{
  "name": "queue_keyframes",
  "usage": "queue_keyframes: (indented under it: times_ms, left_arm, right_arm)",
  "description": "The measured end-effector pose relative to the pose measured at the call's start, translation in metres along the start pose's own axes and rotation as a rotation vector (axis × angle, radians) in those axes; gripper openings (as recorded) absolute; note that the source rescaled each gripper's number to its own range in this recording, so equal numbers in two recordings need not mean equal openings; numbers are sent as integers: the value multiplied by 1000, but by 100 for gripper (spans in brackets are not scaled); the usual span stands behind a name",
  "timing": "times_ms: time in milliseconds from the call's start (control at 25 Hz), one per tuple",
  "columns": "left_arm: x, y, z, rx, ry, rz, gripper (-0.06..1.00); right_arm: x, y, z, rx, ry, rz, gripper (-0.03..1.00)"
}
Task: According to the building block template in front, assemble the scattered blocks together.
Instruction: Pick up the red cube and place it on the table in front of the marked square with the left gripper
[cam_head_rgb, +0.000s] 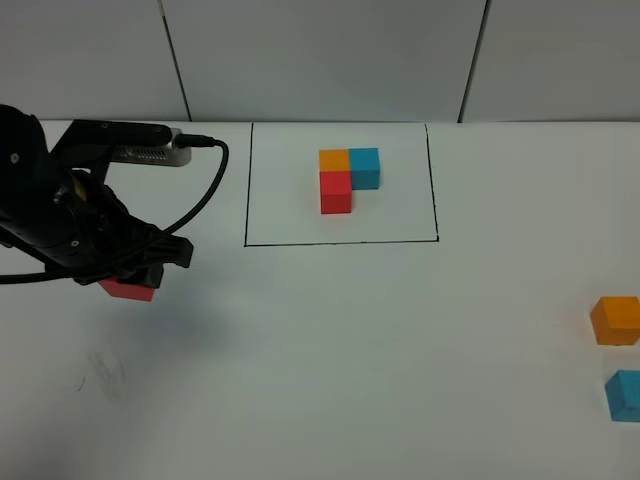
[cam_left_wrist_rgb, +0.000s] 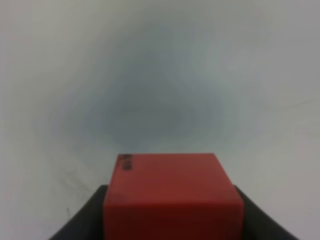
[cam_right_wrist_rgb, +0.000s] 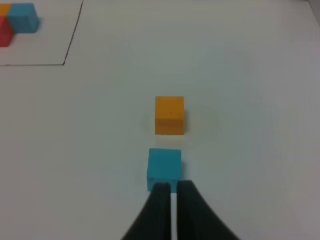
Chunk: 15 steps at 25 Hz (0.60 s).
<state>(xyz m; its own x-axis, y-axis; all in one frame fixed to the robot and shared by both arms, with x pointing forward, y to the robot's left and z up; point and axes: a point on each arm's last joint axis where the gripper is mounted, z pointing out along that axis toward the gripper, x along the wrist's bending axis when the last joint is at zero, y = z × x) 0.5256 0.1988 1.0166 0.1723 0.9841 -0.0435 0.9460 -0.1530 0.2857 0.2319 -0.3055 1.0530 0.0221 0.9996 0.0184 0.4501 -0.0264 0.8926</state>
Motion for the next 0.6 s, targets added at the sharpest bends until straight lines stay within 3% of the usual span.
queue_keyframes:
  times_ms: [400,600]
  left_arm:
    - [-42,-4,33,86,-58,4,52]
    - [-64,3,44,83,-82,31,52]
  right_arm:
    - [0,0,0,0,0,1,0]
    - [0,0,0,0,0,1,0]
